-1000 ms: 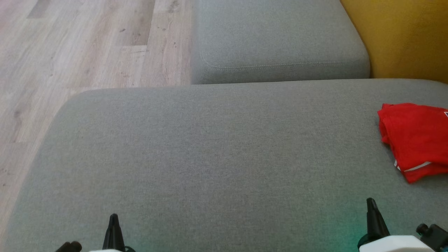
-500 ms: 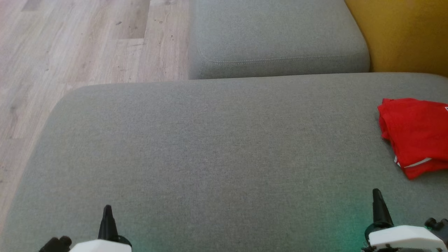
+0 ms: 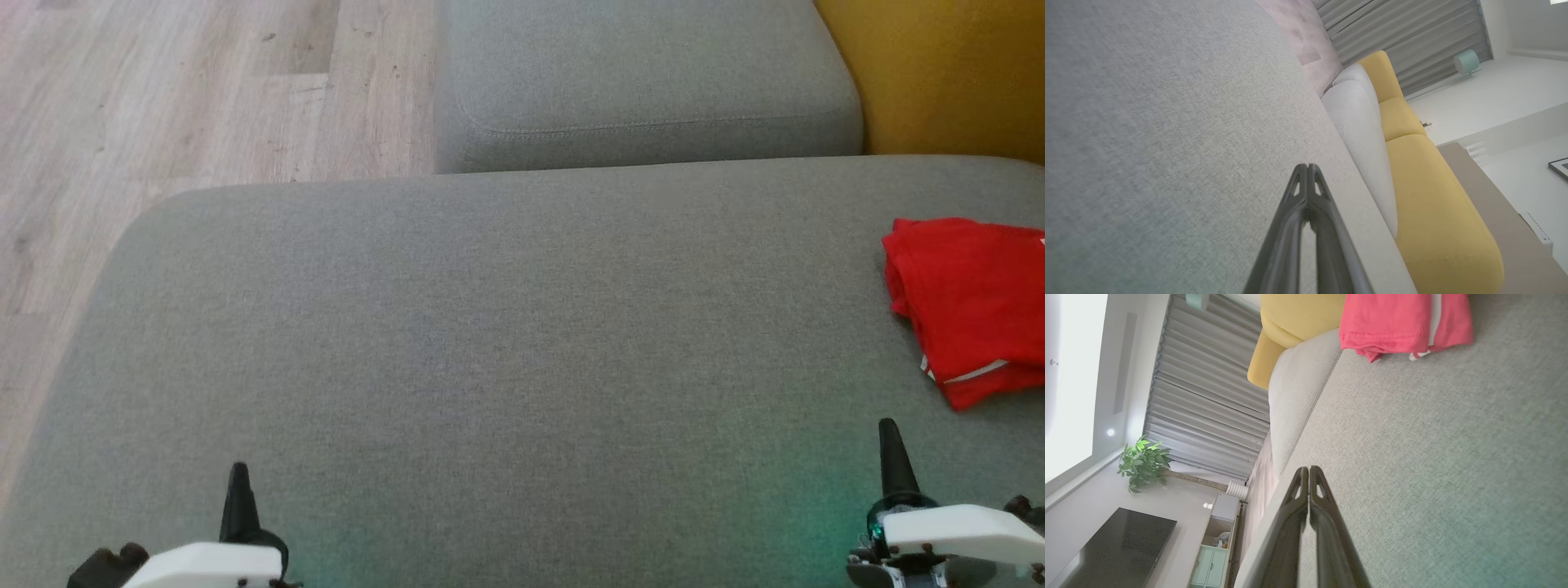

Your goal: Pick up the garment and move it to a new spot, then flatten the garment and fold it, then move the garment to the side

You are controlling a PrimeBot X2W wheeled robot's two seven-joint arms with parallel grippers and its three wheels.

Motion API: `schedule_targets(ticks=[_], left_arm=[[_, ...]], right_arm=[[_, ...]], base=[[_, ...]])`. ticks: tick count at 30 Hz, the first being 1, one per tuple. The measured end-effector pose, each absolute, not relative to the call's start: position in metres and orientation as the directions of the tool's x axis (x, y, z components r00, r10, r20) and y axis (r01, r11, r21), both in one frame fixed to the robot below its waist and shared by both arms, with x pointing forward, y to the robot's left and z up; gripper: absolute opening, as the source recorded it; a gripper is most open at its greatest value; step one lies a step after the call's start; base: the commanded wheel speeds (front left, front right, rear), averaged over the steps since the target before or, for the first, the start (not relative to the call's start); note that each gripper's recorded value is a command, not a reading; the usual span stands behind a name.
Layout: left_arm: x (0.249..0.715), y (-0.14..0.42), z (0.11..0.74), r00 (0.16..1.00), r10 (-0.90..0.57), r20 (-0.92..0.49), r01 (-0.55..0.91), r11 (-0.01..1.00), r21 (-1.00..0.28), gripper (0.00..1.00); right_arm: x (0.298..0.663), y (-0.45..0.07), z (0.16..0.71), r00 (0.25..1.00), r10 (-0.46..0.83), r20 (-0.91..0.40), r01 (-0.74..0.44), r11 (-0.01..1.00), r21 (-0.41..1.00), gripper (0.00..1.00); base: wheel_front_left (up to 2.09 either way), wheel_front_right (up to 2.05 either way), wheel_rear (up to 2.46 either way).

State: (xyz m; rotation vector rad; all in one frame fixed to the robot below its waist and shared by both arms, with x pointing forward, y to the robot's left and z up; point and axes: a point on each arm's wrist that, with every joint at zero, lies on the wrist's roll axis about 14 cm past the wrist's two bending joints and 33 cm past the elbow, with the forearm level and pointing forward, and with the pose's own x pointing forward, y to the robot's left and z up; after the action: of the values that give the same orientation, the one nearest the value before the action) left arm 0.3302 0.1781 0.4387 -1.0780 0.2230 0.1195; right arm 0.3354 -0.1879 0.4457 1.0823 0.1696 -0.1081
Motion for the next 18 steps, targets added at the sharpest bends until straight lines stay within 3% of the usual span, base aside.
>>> schedule_targets(ticks=[18], left_arm=[[0.347,0.182,0.450,0.979,-0.025,-0.203,-0.189,0.274,-0.943,0.00]], right_arm=[[0.349,-0.196,0.453,0.985,-0.016,-0.173,0.171,0.268,0.948,0.00]], base=[[0.00,0.00,0.00]])
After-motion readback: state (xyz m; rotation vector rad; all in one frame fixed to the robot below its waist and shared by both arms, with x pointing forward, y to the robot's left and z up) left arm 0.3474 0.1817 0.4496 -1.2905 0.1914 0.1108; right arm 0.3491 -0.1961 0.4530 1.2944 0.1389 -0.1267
